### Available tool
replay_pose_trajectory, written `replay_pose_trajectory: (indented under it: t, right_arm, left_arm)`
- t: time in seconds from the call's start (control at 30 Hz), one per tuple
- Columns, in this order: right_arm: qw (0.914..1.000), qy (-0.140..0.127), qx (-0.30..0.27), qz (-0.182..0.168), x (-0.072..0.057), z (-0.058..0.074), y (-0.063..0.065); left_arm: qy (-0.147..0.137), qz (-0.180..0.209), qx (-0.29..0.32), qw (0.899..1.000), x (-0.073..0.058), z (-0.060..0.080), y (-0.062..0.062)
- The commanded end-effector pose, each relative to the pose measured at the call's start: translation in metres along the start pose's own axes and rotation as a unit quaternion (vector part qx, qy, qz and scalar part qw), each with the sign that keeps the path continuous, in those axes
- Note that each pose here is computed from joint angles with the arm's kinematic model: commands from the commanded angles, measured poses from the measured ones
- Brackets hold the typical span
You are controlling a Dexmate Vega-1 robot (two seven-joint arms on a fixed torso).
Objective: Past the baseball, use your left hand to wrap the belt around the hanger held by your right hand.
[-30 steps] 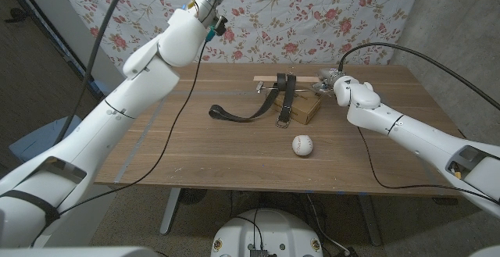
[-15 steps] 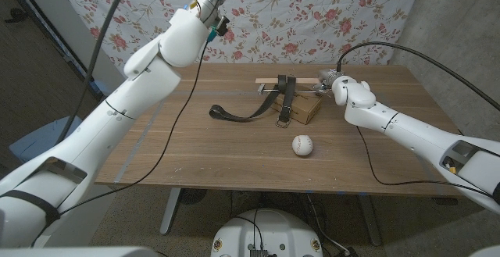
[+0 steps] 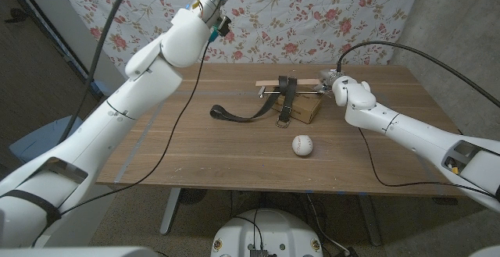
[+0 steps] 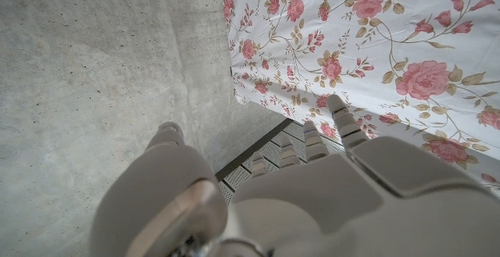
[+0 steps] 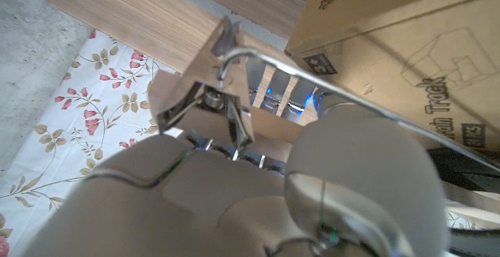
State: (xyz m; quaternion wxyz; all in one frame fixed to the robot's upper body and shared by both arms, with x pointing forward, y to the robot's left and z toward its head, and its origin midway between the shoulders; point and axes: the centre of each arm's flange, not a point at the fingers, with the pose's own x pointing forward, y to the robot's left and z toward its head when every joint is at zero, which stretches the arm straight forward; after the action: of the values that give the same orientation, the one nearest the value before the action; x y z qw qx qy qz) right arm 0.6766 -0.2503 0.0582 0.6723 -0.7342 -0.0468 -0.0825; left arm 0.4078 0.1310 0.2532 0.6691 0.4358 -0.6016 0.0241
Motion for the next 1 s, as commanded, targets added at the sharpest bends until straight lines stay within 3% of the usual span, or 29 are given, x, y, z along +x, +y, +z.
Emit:
replay_pose_trajectory:
  t: [0.03,0.17,0.3,0.53,0.83,1.0]
  right_arm:
    - [0.9999,0.005,-0.003,0.014,-0.002,-0.003,-0.002]
    - [0.9994,0.009,-0.011,0.031,-0.002,0.000,-0.009]
    - [0.9968,0.011,-0.025,0.075,0.001,0.005,-0.023]
    - [0.9949,-0.011,-0.010,0.100,0.003,0.008,-0.038]
    - [0.9872,-0.061,0.052,0.138,0.009,0.006,-0.043]
    - [0.9842,-0.086,0.086,0.128,0.009,0.003,-0.042]
  left_arm:
    - [-0.001,-0.003,0.002,1.000,0.000,0.002,-0.001]
    - [0.000,-0.002,0.002,1.000,0.000,0.002,-0.001]
    - [0.001,-0.003,0.004,1.000,0.000,0.000,-0.001]
    - [0.003,-0.003,0.006,1.000,-0.001,-0.002,-0.001]
    - [0.004,-0.002,0.003,1.000,-0.001,-0.007,0.001]
    - [0.005,0.000,0.000,1.000,-0.002,-0.011,0.001]
